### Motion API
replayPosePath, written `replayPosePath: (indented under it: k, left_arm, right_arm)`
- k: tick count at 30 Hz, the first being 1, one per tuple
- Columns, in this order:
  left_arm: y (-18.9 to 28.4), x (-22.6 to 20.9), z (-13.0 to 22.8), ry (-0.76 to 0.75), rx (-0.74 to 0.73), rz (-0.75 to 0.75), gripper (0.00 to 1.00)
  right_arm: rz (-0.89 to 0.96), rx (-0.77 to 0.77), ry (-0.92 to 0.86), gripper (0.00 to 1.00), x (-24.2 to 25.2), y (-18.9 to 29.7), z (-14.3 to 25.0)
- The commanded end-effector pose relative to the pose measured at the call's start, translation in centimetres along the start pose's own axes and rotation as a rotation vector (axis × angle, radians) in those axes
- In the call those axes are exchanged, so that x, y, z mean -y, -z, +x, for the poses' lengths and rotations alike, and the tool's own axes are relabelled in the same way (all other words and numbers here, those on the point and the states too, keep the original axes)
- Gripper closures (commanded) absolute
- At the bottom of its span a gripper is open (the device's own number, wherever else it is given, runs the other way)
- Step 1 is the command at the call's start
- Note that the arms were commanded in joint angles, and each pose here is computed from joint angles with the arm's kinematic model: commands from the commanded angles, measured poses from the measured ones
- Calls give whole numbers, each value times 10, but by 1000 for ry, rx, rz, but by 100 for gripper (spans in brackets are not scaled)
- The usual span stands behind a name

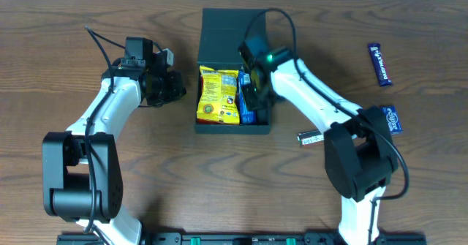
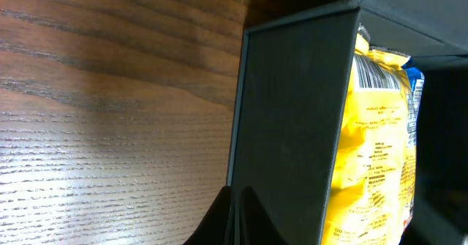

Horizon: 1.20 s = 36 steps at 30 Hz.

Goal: Pack container
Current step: 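Move the right gripper to the dark blue chocolate bar and grasp it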

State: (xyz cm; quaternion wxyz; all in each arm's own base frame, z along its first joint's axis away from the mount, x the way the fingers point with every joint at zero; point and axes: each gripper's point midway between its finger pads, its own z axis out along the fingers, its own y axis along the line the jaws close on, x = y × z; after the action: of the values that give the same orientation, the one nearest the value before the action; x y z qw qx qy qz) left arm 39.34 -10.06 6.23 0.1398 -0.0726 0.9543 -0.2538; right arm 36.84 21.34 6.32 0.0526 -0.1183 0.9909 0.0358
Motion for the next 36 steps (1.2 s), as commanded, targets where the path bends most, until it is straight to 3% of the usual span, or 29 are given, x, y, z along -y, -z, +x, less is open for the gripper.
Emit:
replayPosePath:
  k: [1, 5, 8, 16, 24, 25, 26, 28, 32, 36]
  left_arm:
    - [0, -1, -5, -10, 5, -10, 94]
    - [0, -1, -5, -10, 6, -10, 94]
    - [0, -1, -6, -11, 8, -9, 94]
    - [0, -1, -6, -11, 8, -9, 94]
    - [0, -1, -6, -13, 11, -8, 94]
    - [0, -1, -6, -13, 10, -8, 94]
    - [0, -1, -6, -13, 10, -8, 94]
    - [0, -1, -6, -12, 10, -8, 94]
    - [0, -1, -6, 10, 8, -8, 94]
    - [0, -1, -6, 15, 8, -8, 94]
  right_arm:
    - [-13, 195, -24, 99, 0, 73, -42]
    - [110, 425, -61, 99, 58, 144, -81]
    - [226, 455, -93, 99, 120, 153, -90]
    - [389, 303, -277, 99, 296, 95, -73]
    - [345, 278, -316, 97, 374, 59, -56]
    - [350, 291, -330, 93, 382, 58, -57]
    - [343, 305, -341, 83, 389, 55, -58]
    - [282, 324, -347, 48, 391, 47, -60]
    - [197, 317, -327, 29, 394, 27, -57]
    - [177, 277, -253, 25, 395, 5, -53]
